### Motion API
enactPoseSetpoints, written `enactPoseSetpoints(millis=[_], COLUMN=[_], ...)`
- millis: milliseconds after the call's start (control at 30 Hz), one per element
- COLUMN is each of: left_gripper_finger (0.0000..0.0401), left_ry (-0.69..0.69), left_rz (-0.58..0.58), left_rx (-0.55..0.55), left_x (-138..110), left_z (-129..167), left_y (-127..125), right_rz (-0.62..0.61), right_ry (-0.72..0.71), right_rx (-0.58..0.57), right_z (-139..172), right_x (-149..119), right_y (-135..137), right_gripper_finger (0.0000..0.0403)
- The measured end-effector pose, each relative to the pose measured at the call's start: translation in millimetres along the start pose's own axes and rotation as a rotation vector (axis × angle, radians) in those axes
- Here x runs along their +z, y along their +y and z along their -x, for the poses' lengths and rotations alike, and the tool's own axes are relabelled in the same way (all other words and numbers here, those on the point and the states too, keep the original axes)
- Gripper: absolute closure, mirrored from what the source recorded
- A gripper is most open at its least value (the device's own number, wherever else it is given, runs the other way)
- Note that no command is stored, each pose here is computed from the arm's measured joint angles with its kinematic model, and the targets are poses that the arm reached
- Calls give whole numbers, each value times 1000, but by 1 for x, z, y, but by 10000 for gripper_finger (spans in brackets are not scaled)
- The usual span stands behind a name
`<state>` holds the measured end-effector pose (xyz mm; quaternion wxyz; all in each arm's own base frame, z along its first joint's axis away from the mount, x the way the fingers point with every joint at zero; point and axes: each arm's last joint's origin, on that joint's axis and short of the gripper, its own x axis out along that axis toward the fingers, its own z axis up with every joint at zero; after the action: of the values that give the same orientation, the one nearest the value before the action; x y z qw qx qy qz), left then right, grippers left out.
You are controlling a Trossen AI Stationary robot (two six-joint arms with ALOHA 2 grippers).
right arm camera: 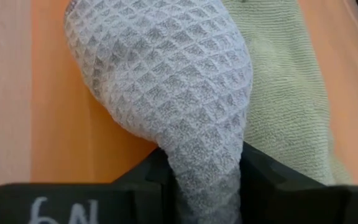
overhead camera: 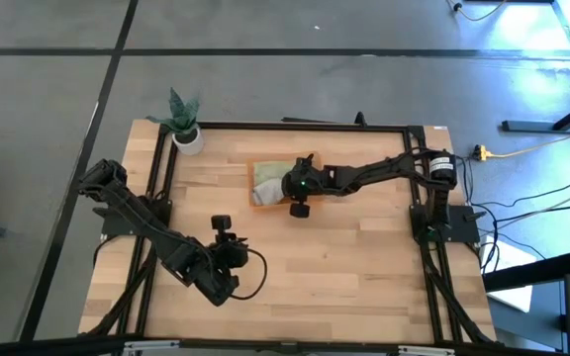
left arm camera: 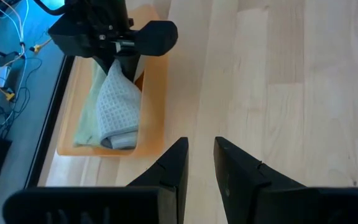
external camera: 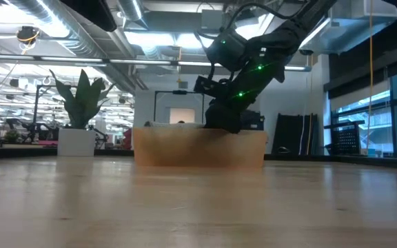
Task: Roll microfiber towels into tight, uniform cylinder then place into a basket
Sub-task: Put the gray microfiber towel into the orange bin, then return to Home Position
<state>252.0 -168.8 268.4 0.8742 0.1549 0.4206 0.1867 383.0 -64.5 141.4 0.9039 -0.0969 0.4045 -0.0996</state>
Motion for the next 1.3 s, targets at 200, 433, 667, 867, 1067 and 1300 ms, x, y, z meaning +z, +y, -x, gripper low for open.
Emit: enactPoseSetpoints(millis=[200, 433, 667, 867, 1067, 1300], left_gripper_finger=[332, 332, 332, 332, 332, 332], left_ry=[0, 0, 1, 2, 38, 45], left_rz=[0, 1, 23, 28, 29, 27], left_rx=[0, 0, -2, -8, -59, -72], left_x=[0, 0, 0, 0, -1, -1], left_z=[0, 0, 0, 0, 0, 1], left_y=[0, 0, 0, 0, -2, -3], right_rz=[-1, -24, -1, -23, -54, -95], right_ry=[0, -1, 4, 39, 149, 243], right_rx=[0, -5, -53, -46, -12, 76], right_z=[0, 0, 2, 19, 35, 51], right_x=[0, 0, 3, 25, 44, 56], right_y=[0, 0, -2, -10, -6, 4], right_gripper_finger=[260, 204, 163, 160, 160, 160])
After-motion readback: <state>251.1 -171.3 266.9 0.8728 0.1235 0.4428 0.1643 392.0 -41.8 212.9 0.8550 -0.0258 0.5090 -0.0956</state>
